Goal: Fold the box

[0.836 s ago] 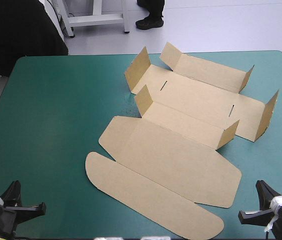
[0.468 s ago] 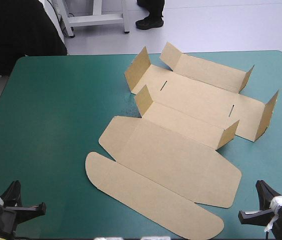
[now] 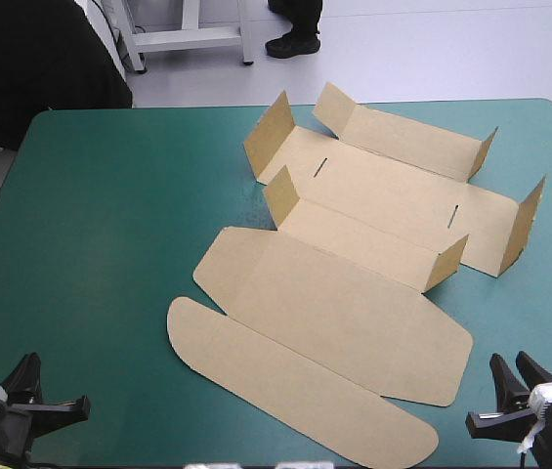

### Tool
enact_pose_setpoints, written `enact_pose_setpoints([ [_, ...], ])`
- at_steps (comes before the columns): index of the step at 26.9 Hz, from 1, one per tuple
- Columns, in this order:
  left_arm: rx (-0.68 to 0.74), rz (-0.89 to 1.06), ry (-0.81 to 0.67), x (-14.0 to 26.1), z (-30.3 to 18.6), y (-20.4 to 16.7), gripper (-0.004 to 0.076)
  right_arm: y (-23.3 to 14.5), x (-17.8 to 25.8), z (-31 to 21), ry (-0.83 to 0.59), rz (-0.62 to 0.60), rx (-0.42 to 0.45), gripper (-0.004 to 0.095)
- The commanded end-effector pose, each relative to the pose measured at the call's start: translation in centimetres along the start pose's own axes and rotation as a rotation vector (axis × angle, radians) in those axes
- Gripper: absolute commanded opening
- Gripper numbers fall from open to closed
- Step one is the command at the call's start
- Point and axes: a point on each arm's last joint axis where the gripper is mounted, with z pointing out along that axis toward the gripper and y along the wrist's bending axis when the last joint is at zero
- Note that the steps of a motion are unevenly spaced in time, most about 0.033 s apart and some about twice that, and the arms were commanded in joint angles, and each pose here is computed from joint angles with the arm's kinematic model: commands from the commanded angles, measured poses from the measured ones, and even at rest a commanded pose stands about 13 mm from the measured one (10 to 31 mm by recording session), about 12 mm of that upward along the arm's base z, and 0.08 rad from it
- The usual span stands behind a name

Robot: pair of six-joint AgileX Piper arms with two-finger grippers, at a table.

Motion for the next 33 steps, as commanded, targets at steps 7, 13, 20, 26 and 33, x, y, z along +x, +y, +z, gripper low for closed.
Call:
enact_pose_setpoints([
  [7,0.007,-0.006,-0.116,-1.5,-0.9,-0.1,-0.0010,0.0,-1.4,-1.0,-0.125,-0.002,0.007,0.0802],
  [13,0.007,-0.006,-0.116,-1.5,-0.9,-0.1,-0.0010,0.0,-1.5,-0.8,-0.097,0.035,0.005,0.0801],
  [20,0.007,-0.006,-0.116,-1.5,-0.9,-0.1,-0.0010,0.0,-4.2,0.3,0.042,0.151,0.007,0.0801],
  [26,0.007,-0.006,-0.116,-1.5,-0.9,-0.1,-0.0010,-0.2,-8.7,2.7,0.116,0.212,0.017,0.0801],
  [33,0.007,-0.006,-0.116,-1.5,-0.9,-0.1,-0.0010,-1.3,-12.9,11.4,0.385,0.395,0.106,0.0799],
])
